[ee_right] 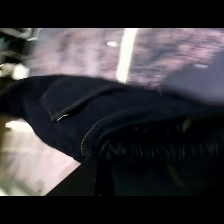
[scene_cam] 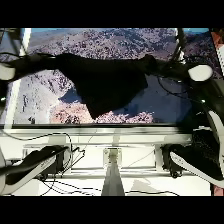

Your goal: Fold the clothes and pants, and hang the long-sleeved shirts on hangers.

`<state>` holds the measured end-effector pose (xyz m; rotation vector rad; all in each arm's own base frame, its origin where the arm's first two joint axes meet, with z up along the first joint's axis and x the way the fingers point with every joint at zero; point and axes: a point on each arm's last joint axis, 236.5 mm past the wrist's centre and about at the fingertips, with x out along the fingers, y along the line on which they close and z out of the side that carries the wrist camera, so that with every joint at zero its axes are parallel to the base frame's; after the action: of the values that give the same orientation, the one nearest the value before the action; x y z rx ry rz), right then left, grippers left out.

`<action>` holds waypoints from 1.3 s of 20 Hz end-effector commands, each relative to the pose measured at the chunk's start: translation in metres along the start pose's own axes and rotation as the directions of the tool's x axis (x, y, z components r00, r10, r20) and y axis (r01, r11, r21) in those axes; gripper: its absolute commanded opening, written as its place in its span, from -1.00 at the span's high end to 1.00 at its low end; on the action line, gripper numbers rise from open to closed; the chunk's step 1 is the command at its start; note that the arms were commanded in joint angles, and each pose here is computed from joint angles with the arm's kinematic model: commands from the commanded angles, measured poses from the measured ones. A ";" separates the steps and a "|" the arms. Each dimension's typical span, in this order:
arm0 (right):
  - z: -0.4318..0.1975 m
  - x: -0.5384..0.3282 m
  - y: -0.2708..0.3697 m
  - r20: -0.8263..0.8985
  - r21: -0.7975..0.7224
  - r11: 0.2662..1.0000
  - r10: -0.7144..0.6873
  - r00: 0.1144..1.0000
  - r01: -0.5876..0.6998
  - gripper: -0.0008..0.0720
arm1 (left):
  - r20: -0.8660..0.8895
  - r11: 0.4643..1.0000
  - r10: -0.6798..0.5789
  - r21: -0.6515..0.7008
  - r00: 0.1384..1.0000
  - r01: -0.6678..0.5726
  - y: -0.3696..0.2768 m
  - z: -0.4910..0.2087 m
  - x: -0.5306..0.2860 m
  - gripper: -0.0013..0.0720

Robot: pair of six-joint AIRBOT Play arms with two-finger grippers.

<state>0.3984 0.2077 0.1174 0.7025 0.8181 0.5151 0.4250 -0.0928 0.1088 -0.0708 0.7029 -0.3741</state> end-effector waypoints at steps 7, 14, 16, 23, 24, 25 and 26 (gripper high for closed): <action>-0.053 -0.039 -0.174 -0.325 -0.112 0.911 -0.410 0.852 0.396 0.87 | -0.574 0.964 -0.265 -0.178 0.775 0.198 -0.077 -0.158 0.016 0.91; -0.070 -0.046 -0.217 -0.393 -0.206 0.871 -0.492 0.777 0.447 -0.66 | -0.496 0.967 -0.248 -0.181 0.832 0.181 -0.113 -0.198 0.082 -0.71; -0.059 -0.037 -0.230 -0.348 -0.161 0.860 -0.508 0.788 0.484 -0.66 | -0.443 0.954 -0.276 -0.233 0.853 0.188 -0.122 -0.186 0.088 -0.71; -0.027 -0.016 -0.254 -0.429 0.093 0.896 -0.357 0.830 0.434 -0.67 | -0.429 0.955 -0.271 -0.235 0.862 0.183 -0.120 -0.182 0.090 -0.70; -0.026 -0.015 -0.254 -0.460 0.139 0.908 -0.294 0.838 0.395 -0.67 | -0.425 0.955 -0.269 -0.235 0.865 0.182 -0.120 -0.181 0.091 -0.70; -0.029 -0.012 -0.252 -0.487 0.182 0.918 -0.228 0.843 0.353 -0.67 | -0.422 0.956 -0.267 -0.233 0.866 0.180 -0.119 -0.181 0.092 -0.70; -0.035 -0.007 -0.248 -0.513 0.225 0.925 -0.154 0.845 0.305 -0.67 | -0.426 0.958 -0.262 -0.225 0.866 0.179 -0.118 -0.182 0.092 -0.70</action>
<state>0.4025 0.0374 -0.0804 0.5813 1.3974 0.2109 0.3322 -0.2252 -0.0640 -0.2467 1.2114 -0.5640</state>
